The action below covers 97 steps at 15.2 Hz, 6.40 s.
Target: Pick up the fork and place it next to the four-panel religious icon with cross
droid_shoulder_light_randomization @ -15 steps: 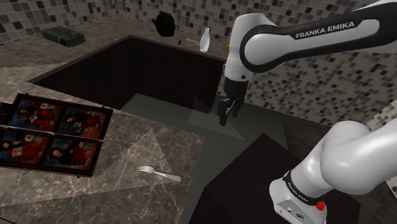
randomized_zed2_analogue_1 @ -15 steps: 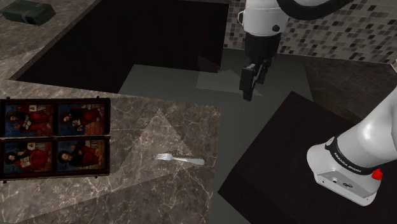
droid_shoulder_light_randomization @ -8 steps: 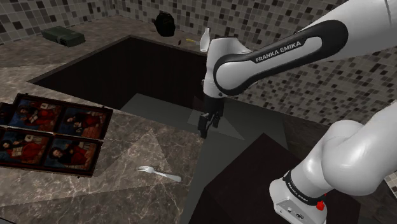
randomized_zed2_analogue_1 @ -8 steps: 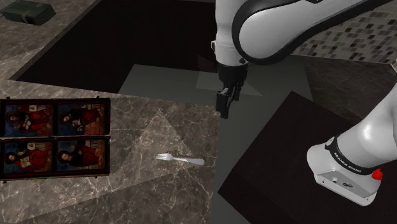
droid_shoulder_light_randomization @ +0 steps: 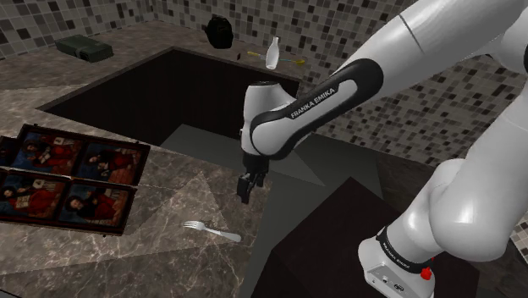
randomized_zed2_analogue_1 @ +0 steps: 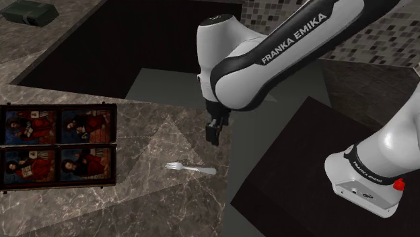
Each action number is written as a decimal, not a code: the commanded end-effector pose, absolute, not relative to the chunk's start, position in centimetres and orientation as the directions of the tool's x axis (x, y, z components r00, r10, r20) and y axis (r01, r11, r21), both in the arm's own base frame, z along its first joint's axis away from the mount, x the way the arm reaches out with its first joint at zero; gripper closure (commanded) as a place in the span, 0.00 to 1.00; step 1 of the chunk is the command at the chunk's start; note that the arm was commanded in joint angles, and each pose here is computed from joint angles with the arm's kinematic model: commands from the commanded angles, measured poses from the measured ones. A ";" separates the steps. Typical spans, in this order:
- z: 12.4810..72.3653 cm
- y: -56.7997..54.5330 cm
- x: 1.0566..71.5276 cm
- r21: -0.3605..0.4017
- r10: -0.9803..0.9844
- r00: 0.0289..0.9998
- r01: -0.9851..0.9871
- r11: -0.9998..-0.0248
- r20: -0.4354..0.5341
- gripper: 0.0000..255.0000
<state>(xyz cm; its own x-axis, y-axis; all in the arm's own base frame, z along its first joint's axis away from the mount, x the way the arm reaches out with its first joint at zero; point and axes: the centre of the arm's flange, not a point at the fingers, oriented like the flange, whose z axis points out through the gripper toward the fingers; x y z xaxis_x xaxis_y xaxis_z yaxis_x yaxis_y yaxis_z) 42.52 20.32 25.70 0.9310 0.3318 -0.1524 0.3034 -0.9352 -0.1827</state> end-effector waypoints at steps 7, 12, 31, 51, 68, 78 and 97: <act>18.4 27.3 45.2 -0.197 0.436 0.892 0.409 -0.891 -0.118 0.00; 14.4 31.2 46.4 -0.203 0.490 0.866 0.464 -0.862 -0.099 0.00; 10.5 31.7 45.7 -0.203 0.490 0.866 0.464 -0.862 -0.099 1.00; 17.9 31.7 45.7 -0.203 0.490 0.866 0.464 -0.862 -0.099 1.00; 26.9 31.7 45.7 -0.203 0.490 0.866 0.464 -0.862 -0.099 1.00; 32.2 31.7 45.7 -0.203 0.490 0.866 0.464 -0.862 -0.099 1.00; 36.1 39.2 58.1 -0.203 0.490 0.866 0.464 -0.862 -0.099 1.00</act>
